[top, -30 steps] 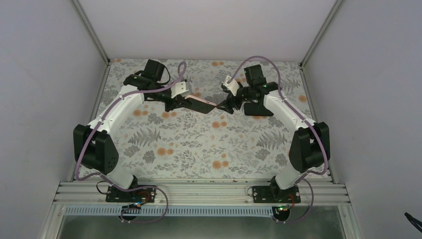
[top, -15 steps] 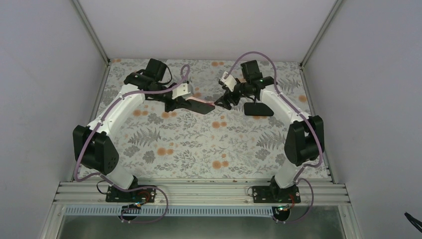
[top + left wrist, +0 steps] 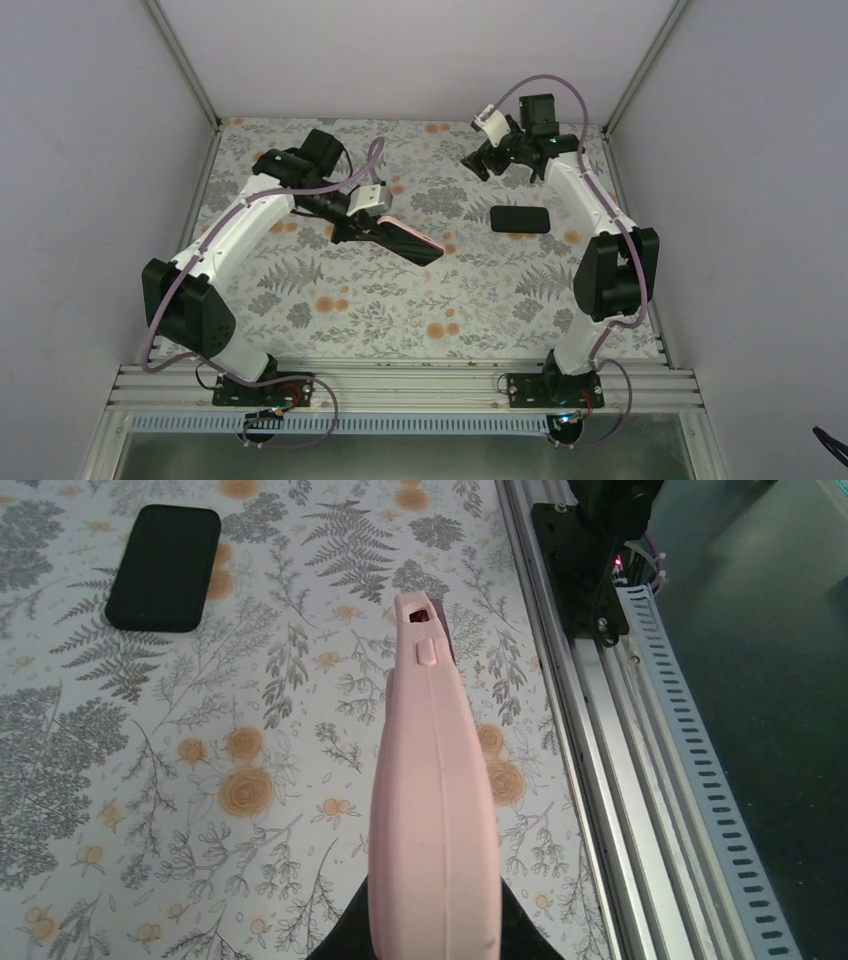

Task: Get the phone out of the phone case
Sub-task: Remove the phone case from the phone.

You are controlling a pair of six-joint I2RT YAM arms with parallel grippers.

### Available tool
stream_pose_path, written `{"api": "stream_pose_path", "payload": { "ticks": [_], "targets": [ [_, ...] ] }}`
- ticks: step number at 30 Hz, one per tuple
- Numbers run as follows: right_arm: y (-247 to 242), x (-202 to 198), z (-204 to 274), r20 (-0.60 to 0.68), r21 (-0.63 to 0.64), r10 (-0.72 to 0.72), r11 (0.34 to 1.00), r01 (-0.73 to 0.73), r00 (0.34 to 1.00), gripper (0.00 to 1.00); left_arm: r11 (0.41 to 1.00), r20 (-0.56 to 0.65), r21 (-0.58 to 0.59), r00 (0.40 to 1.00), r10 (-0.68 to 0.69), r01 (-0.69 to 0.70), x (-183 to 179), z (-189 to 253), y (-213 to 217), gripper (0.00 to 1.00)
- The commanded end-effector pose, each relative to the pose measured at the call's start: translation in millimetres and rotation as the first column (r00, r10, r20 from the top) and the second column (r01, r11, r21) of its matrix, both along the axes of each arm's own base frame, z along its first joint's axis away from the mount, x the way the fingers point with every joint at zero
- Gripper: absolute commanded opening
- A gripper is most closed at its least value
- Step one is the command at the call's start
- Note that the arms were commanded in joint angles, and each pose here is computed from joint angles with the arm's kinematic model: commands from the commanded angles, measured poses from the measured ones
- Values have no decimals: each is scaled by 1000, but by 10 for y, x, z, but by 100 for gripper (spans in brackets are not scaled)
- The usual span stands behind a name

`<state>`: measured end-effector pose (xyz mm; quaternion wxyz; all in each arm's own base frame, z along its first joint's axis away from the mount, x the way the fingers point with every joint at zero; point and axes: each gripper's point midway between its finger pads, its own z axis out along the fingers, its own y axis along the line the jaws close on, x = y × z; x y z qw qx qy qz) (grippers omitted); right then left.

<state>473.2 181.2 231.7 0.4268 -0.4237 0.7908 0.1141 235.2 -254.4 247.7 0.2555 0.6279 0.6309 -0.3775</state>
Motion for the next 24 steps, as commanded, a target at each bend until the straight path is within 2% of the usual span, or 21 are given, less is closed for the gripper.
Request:
{"api": "stream_pose_path", "payload": {
  "ticks": [1,5,9,13,24],
  "targets": [
    [115,-429,169,-7,34,169,985,-169,986,100,997,75,-79,997,8,-3,42,204,-41,2],
    [265,-1114,159,-35,29,333,943,-332,942,99,997,112,-63,992,52,-45,183,135,-41,2],
    [330,-1539,30,-86,36,402,916,-400,912,99,995,121,-68,989,85,-77,356,79,-54,2],
    [321,-1701,-74,-118,61,418,908,-414,901,97,992,108,-100,991,82,-71,432,135,-91,2],
    [352,-1680,-156,-122,87,414,910,-406,902,96,992,105,-109,991,78,-67,449,207,-107,2]
  ]
}}
